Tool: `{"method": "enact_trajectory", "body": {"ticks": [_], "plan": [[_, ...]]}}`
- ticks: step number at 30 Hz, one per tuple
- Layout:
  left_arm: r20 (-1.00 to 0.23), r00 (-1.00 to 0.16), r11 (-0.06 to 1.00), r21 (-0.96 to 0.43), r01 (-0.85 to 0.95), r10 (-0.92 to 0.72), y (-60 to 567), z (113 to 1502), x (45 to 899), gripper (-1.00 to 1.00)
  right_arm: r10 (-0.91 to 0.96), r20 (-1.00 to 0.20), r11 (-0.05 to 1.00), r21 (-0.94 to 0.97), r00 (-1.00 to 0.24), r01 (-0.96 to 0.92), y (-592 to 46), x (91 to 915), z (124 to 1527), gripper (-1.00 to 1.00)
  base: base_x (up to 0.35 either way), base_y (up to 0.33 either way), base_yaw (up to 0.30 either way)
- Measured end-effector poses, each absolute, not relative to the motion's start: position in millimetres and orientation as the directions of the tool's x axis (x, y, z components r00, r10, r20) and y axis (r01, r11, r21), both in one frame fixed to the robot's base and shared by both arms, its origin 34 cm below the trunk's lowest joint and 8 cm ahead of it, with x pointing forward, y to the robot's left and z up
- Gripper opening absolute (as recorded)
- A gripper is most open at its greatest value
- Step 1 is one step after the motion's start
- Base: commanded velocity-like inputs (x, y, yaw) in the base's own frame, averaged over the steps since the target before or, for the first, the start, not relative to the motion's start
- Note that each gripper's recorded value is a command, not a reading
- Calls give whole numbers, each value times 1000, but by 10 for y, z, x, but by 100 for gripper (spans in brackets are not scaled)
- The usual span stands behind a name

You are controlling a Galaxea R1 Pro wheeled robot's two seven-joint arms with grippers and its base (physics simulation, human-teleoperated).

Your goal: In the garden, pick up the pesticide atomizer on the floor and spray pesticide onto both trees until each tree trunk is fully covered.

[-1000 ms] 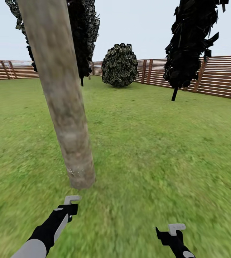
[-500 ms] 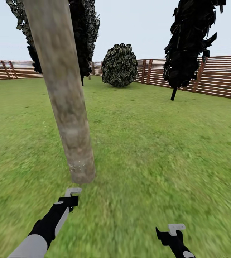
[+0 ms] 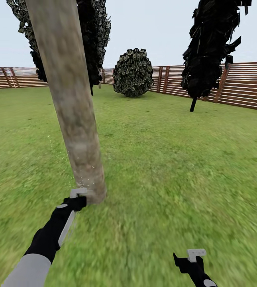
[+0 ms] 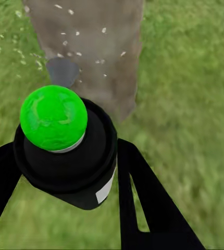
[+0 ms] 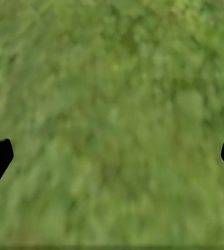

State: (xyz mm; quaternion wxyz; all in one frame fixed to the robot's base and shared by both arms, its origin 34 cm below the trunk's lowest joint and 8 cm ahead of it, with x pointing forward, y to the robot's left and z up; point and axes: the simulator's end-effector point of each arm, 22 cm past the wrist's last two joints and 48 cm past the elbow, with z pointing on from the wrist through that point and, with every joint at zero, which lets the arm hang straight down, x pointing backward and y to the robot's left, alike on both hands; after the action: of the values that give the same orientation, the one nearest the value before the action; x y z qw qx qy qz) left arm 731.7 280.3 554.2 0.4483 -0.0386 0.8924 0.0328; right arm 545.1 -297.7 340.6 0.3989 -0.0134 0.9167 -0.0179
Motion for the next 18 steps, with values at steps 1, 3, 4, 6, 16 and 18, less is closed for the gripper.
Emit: {"method": "enact_trajectory", "body": {"ticks": [1,3,4,6,16,18], "plan": [[-802,-596,994,36,-106,-35,2924,5589,7319,-100,-39,-731,999,-44,-682,-10,-2977,5451,3406,100,0,0,0],[-799,-600,993,40,-107,-32,2984,5657,7310,-100,-39,-731,999,-44,-682,-10,-2977,5451,3405,100,0,0,0],[-803,-596,994,39,-103,-30,2966,5706,7316,-100,-39,-731,999,-43,-682,-10,-2978,5451,3406,100,0,0,0],[-832,-555,996,32,-85,-21,2858,5990,7390,-100,-39,-731,999,-44,-681,-10,-2978,5451,3406,100,0,0,0],[-849,-528,999,16,47,39,2079,6335,7408,-100,-39,-731,999,-44,-682,-10,-2977,5451,3406,100,0,0,0],[-860,-509,1000,11,15,17,2230,6449,7437,-100,-39,-731,999,-44,-682,-11,-2977,5451,3406,100,0,0,0]]}}
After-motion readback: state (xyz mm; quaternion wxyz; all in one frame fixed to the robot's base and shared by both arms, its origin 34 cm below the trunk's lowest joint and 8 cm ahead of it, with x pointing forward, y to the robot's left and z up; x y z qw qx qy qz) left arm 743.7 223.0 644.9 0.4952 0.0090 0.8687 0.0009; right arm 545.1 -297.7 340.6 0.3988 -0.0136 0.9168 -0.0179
